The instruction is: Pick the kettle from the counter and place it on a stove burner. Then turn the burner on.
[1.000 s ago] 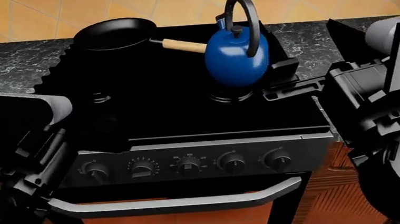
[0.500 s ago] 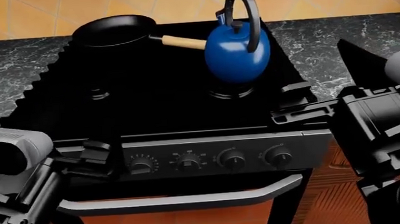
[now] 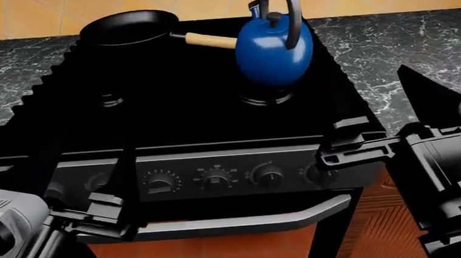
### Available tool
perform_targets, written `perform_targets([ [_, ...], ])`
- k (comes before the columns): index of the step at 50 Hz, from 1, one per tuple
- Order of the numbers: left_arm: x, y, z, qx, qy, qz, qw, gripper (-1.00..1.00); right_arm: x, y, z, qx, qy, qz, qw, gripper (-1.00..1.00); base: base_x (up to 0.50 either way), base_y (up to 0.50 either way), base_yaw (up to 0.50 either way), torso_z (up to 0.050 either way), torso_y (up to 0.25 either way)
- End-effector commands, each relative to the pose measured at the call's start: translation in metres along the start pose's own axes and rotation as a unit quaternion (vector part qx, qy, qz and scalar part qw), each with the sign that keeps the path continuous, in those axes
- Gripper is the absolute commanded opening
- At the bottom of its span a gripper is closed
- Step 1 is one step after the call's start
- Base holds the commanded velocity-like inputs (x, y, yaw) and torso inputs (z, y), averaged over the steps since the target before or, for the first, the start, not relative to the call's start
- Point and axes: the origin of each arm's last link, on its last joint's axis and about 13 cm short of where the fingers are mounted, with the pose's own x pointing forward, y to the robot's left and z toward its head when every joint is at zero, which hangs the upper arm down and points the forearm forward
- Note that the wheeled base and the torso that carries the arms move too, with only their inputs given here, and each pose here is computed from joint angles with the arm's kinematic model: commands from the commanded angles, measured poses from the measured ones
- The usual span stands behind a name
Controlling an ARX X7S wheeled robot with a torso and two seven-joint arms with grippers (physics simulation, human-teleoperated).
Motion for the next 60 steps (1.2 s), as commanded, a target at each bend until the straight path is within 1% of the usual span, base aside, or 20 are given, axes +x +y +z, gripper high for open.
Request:
perform_targets([
  [1, -0.007, -0.001, -0.002, -0.004, -0.002, 0.0, 1.0, 1.0, -0.008, 0.0, -0.005, 0.005, 0.006, -0.009, 1.0, 1.0, 0.0, 0.0, 0.0, -0.029, 0.0],
  [11, -0.01, 0.0, -0.006, -0.01, 0.001, 0.004, 1.0, 1.0, -0.014, -0.001, -0.012, 0.013, 0.013, -0.013, 1.0, 1.0, 0.0, 0.0, 0.0, -0.03, 0.0],
  [18, -0.012, 0.001, -0.008, -0.018, 0.001, 0.007, 1.0, 1.0, -0.02, -0.002, -0.014, 0.02, 0.014, -0.022, 0.999, 1.0, 0.0, 0.0, 0.0, -0.03, 0.0],
  [26, -0.012, 0.002, -0.014, -0.02, 0.008, 0.011, 1.0, 1.0, -0.024, -0.003, -0.013, 0.02, 0.021, -0.028, 0.999, 1.0, 0.0, 0.0, 0.0, -0.03, 0.0],
  [40, -0.017, 0.004, -0.019, -0.026, 0.008, 0.02, 0.999, 1.0, -0.037, -0.001, -0.02, 0.028, 0.031, -0.028, 0.999, 1.0, 0.0, 0.0, 0.0, -0.03, 0.0],
  [51, -0.016, 0.005, -0.029, -0.034, 0.018, 0.023, 0.999, 1.0, -0.04, -0.003, -0.026, 0.031, 0.034, -0.028, 0.999, 1.0, 0.0, 0.0, 0.0, -0.03, 0.0],
  [60, -0.016, 0.007, -0.032, -0.032, 0.019, 0.026, 0.999, 1.0, -0.043, -0.002, -0.03, 0.034, 0.04, -0.026, 0.998, 1.0, 0.0, 0.0, 0.0, -0.03, 0.0],
])
